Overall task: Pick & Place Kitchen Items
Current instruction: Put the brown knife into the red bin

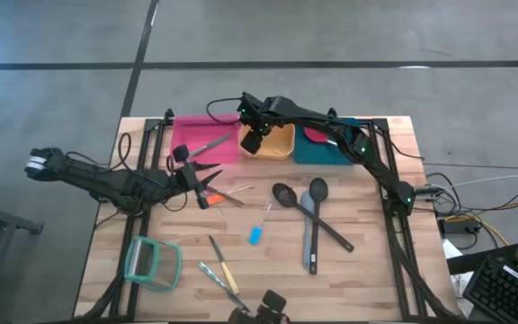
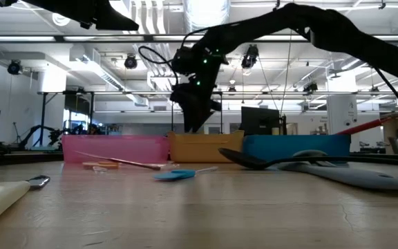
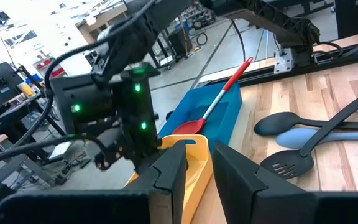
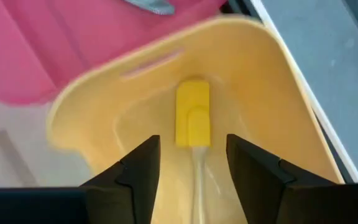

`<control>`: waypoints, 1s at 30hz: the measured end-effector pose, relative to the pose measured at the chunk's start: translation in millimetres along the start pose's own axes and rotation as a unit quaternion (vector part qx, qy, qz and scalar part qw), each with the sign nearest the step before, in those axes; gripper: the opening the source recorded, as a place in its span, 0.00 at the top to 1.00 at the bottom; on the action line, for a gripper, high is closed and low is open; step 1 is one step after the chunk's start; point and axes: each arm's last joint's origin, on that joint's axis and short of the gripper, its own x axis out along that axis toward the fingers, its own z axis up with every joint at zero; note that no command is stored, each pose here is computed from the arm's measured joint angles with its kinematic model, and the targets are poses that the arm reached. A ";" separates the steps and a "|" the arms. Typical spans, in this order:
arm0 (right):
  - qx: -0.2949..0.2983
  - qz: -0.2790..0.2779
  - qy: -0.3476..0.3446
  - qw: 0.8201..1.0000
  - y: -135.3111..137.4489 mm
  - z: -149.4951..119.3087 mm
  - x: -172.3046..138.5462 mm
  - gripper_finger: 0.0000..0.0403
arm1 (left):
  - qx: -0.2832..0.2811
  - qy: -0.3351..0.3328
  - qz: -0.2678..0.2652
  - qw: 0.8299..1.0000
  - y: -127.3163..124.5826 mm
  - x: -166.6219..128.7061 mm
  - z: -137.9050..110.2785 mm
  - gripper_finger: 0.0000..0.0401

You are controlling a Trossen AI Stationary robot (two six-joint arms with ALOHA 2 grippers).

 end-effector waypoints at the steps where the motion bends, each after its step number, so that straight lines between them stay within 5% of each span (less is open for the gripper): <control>1: 0.003 0.000 0.007 1.000 -0.1 -1.4 -4.7 0.55 | 0.000 0.000 0.000 1.000 0.0 0.0 0.0 0.79; 11: -0.008 0.008 0.008 1.000 14.1 -8.8 -64.5 0.59 | 0.003 0.005 -0.002 1.000 -0.4 0.1 -1.2 0.79; 20: -0.036 0.005 -0.045 0.998 40.9 -20.3 -138.2 0.72 | 0.004 0.007 -0.002 1.000 -0.5 0.1 -1.6 0.79; 30: -0.108 0.002 -0.095 0.990 92.2 -61.7 -216.9 0.88 | 0.005 0.008 -0.002 1.000 -0.5 0.2 -1.8 0.79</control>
